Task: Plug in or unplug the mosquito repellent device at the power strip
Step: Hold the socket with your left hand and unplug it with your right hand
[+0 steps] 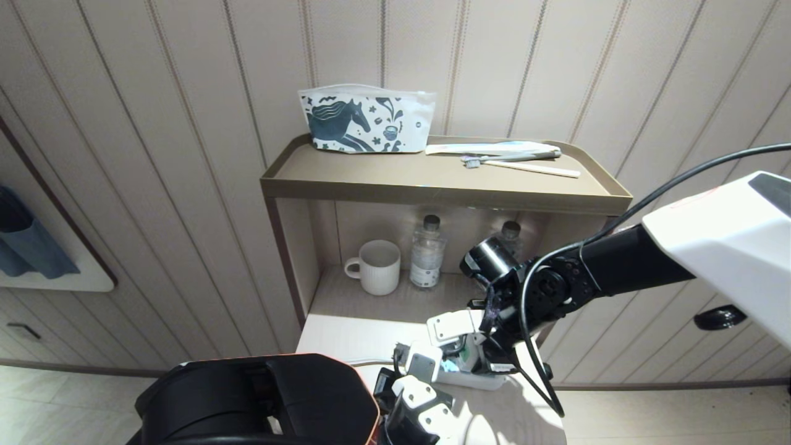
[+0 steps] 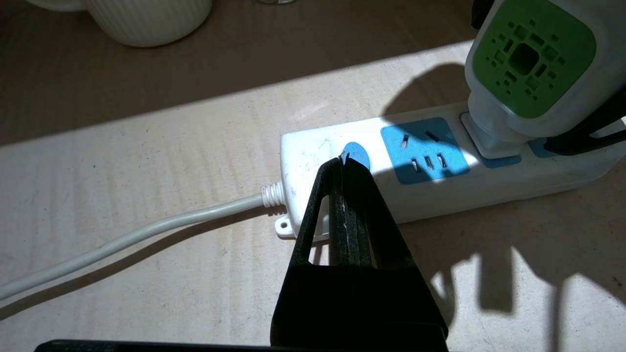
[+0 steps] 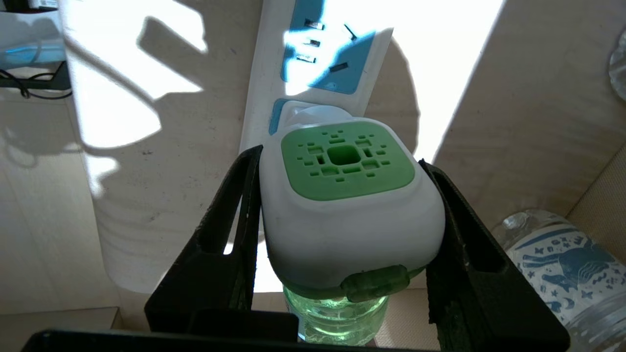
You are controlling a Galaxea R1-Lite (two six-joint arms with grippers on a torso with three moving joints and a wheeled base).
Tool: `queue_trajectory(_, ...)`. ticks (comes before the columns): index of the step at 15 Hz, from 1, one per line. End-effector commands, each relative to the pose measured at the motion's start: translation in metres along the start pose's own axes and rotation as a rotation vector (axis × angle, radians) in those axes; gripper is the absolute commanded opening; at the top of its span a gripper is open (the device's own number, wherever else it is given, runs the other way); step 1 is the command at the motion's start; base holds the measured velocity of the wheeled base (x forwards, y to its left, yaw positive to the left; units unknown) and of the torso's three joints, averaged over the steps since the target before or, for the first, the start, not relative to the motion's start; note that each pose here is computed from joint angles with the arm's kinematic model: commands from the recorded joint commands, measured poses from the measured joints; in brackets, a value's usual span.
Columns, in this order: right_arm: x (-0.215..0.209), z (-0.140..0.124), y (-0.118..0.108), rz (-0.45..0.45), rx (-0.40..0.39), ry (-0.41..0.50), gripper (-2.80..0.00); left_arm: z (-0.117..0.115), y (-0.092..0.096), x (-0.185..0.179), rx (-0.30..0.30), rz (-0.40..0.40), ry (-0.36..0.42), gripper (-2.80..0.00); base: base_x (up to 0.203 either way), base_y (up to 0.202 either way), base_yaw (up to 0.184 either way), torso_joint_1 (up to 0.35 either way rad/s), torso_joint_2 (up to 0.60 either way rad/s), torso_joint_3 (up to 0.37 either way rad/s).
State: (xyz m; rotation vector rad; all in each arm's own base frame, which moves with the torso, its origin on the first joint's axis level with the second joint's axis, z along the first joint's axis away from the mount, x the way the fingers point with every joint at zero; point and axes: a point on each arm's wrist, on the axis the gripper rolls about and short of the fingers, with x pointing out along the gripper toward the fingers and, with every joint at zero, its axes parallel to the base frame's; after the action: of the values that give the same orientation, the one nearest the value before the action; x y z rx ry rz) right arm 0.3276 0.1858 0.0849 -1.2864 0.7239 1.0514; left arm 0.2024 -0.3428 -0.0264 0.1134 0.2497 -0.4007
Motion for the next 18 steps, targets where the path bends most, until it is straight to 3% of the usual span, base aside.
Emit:
queue_trajectory(1,0.003,0.001,0.001,0.009,-0.01,0.002,-2.8,0.0,-0.002,0.002,-0.004,0.0,-0.01,-2.8,0.0,0.0,0.0,0.0,0.0,0.0)
queue_trajectory(9,0.003,0.001,0.001,0.008,-0.01,0.003,-2.8,0.0,-0.002,0.002,-0.004,0.001,-0.011,-2.8,0.0,0.0,0.0,0.0,0.0,0.0)
queue_trajectory(12,0.003,0.001,0.001,0.007,-0.009,0.002,-2.8,0.0,0.018,-0.024,0.003,0.058,-0.055,-2.8,0.0,0.0,0.0,0.0,0.0,0.0)
queue_trajectory(16,0.002,0.001,0.0,0.004,-0.009,0.001,-2.8,0.048,0.032,-0.047,-0.066,0.098,-0.178,-2.8,0.0,0.0,0.0,0.0,0.0,0.0)
queue_trajectory(18,0.002,0.001,-0.001,0.001,-0.007,0.0,-2.8,0.055,0.035,-0.051,-0.069,0.11,-0.191,-2.8,0.0,0.0,0.0,0.0,0.0,0.0)
